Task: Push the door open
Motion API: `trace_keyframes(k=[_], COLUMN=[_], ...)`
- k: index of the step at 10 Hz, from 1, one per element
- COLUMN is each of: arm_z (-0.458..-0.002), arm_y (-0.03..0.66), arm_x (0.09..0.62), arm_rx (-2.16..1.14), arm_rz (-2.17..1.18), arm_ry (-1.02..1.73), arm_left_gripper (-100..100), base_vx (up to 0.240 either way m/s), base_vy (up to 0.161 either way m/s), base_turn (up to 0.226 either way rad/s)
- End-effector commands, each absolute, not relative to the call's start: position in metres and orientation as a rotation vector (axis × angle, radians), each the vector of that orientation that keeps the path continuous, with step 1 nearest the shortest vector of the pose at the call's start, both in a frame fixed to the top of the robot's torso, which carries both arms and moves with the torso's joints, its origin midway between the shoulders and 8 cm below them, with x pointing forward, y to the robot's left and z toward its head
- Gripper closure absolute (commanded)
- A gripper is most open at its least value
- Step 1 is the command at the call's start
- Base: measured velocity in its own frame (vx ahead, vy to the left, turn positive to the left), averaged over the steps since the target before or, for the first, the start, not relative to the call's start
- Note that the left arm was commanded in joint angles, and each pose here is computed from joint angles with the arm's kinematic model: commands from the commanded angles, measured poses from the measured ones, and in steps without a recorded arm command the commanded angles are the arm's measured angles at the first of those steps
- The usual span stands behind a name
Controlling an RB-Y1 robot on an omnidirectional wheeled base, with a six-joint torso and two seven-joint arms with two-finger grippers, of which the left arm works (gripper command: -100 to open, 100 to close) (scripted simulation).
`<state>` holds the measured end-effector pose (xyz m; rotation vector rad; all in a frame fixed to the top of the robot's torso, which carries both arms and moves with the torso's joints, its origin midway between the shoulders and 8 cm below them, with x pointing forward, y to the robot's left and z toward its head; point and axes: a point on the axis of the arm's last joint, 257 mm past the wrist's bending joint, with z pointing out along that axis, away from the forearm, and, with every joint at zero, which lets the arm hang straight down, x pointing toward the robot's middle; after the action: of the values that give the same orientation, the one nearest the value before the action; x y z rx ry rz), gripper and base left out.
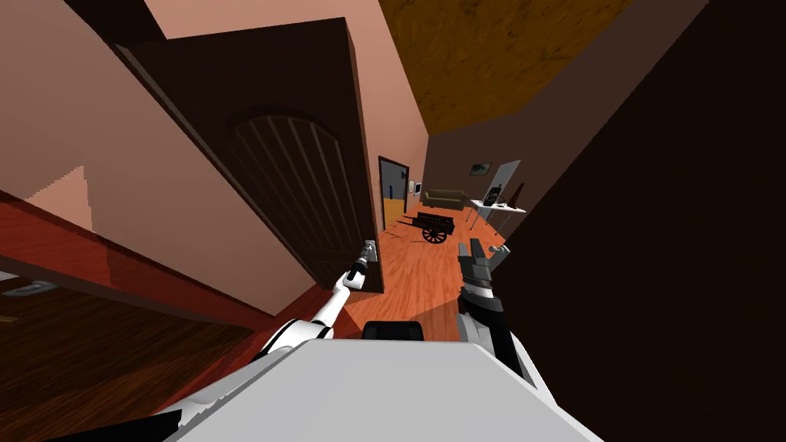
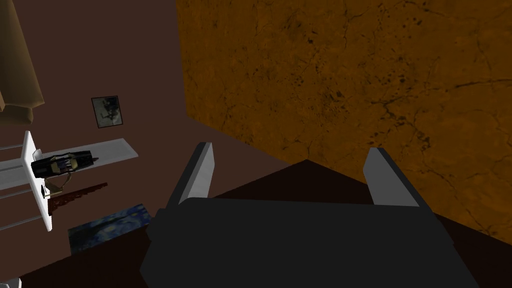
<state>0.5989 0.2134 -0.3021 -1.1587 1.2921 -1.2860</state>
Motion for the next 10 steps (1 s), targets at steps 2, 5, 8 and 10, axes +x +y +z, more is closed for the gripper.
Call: trace_keyframes(k=[2, 5, 8, 10], arm_z=[-0.298, -0.298, -0.297, -0.297], arm_y=[0.242, 0.263, 0.287, 0.303], arm_x=[0.6, 0.6, 0.6, 0.599], arm_rx=[-1.176, -1.196, -1.22, -1.234], arm_rz=[-1.247, -1.218, -1.183, -1.162], arm_ry=[1.252, 1.223, 1.188, 1.166], arm_left_gripper=[100, 100, 100, 100], base_vx=[0.178, 0.183, 0.175, 0.177], base_vy=[-0.146, -0.124, -0.142, -0.148], base_turn=[0.082, 0.07, 0.09, 0.077])
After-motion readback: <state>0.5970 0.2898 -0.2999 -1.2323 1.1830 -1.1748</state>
